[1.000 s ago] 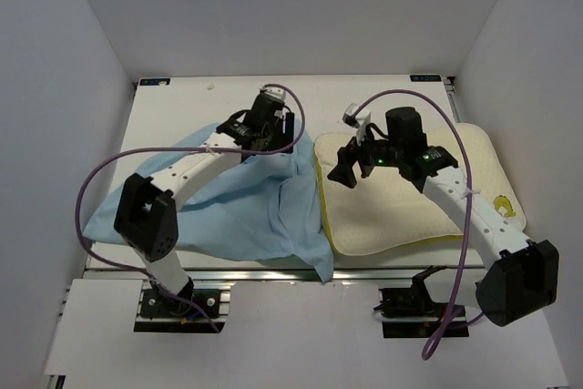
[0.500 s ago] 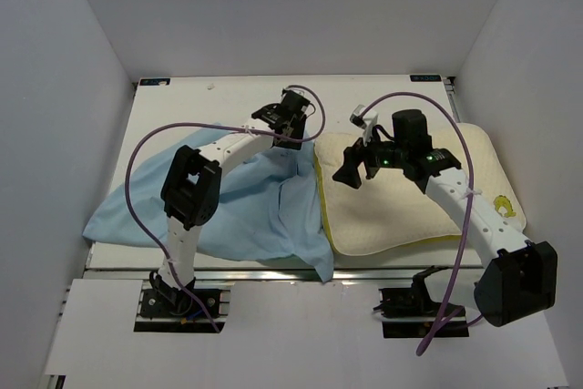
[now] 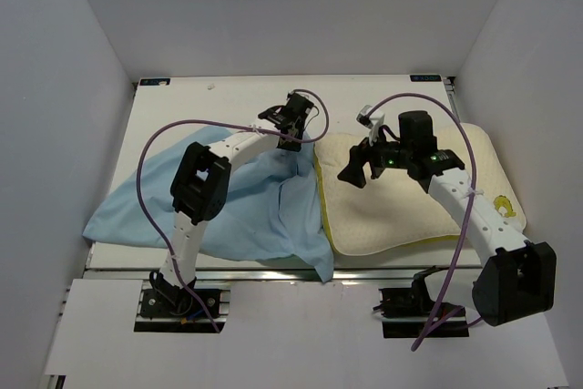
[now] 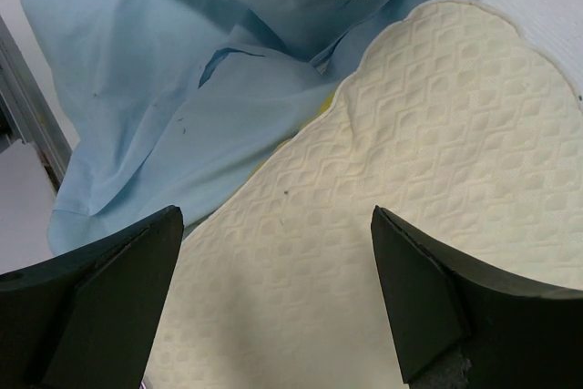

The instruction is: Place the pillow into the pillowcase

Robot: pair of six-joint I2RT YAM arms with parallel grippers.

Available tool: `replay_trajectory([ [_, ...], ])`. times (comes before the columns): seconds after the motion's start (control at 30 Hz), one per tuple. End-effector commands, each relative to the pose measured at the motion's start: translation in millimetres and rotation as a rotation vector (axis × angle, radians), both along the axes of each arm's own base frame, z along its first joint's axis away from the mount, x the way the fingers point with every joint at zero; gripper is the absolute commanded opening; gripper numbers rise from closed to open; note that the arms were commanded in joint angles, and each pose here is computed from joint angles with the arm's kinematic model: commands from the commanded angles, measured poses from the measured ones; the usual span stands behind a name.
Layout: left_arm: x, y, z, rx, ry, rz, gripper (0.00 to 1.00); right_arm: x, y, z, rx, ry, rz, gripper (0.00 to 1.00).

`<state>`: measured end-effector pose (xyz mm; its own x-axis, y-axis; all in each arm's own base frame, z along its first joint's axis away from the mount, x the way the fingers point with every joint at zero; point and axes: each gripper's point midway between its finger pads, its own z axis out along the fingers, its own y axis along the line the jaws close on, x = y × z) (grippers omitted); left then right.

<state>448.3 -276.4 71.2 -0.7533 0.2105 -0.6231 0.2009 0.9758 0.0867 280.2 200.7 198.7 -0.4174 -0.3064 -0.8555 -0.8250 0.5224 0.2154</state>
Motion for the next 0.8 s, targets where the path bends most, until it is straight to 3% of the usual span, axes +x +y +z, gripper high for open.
replay_trajectory([
  [0.0,0,-5,3,-0.019,-0.001,-0.009,0.44,-3,3,5,0.029,-0.012,0.018,0.89],
  [0.17,-2,-2,-5,-0.005,0.018,-0.004,0.24,-5,2,9,0.033,-0.018,0.021,0.88],
  [0.4,5,5,46,-0.034,-0.058,0.002,0.00,-8,-2,13,0.015,-0.042,0.024,0.89],
  [0.77,-21,15,128,-0.154,-0.144,-0.054,0.00,0,-4,12,0.005,-0.052,-0.013,0.89],
])
